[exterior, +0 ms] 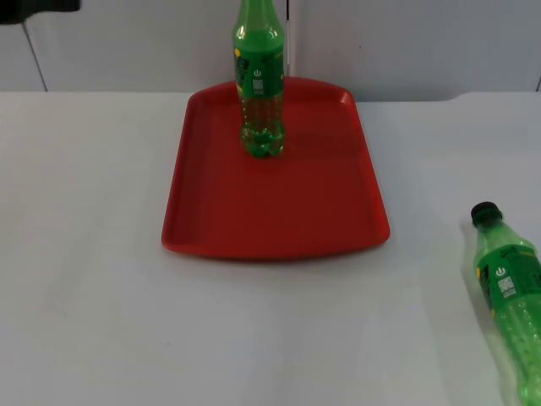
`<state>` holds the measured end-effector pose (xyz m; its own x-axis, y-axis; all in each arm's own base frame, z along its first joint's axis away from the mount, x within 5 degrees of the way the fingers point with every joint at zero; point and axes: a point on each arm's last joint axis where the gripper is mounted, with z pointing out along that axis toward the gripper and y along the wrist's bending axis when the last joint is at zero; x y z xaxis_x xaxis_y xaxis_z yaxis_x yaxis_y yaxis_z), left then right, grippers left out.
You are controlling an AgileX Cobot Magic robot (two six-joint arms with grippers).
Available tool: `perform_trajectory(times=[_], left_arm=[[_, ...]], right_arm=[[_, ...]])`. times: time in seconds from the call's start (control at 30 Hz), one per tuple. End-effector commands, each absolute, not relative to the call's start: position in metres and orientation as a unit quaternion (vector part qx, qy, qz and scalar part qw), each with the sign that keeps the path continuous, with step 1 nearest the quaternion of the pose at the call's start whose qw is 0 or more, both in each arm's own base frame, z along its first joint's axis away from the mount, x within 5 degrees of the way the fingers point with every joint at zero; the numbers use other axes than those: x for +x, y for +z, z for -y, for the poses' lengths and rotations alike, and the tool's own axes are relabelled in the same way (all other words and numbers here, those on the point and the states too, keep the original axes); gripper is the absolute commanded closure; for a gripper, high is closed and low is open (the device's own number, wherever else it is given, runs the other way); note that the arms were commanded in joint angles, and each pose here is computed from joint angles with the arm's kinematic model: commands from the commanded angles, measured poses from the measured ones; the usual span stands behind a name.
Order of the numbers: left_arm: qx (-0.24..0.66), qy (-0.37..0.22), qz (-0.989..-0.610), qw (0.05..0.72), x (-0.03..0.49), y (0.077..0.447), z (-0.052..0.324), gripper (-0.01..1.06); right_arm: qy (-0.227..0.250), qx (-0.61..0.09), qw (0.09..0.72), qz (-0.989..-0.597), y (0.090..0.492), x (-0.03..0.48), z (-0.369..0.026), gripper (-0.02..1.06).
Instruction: Place the bottle upright on the tray.
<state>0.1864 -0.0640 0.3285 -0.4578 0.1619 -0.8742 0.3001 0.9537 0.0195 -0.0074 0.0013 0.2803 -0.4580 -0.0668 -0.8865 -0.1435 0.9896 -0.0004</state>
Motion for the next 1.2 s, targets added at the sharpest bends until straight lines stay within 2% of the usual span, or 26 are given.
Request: perform_trajectory(times=[0.0,0.5,0.73,1.17], left_arm=[[0.140,-0.060,-0.854,0.497,0.174,0.332,0.059,0.00],[0.154,-0.031,-0.848,0.507,0.081,0.354,0.020,0.00],[0.149,-0.065,-0.835,0.525,0.042,0.355,0.010,0.00],[0.143,-0.078,-0.802,0.574,-0.012,0.340,-0.009,0.00]], right_arm=[[0.032,-0.065,0.520,-0.851,0.280,-0.008,-0.001,0.00],[0.032,-0.065,0.520,-0.851,0.280,-0.008,-0.001,0.00],[0.032,-0.065,0.520,-0.851,0.280,-0.008,-0.001,0.00],[0.032,-0.065,0.520,-0.851,0.280,-0.008,-0.001,0.00]])
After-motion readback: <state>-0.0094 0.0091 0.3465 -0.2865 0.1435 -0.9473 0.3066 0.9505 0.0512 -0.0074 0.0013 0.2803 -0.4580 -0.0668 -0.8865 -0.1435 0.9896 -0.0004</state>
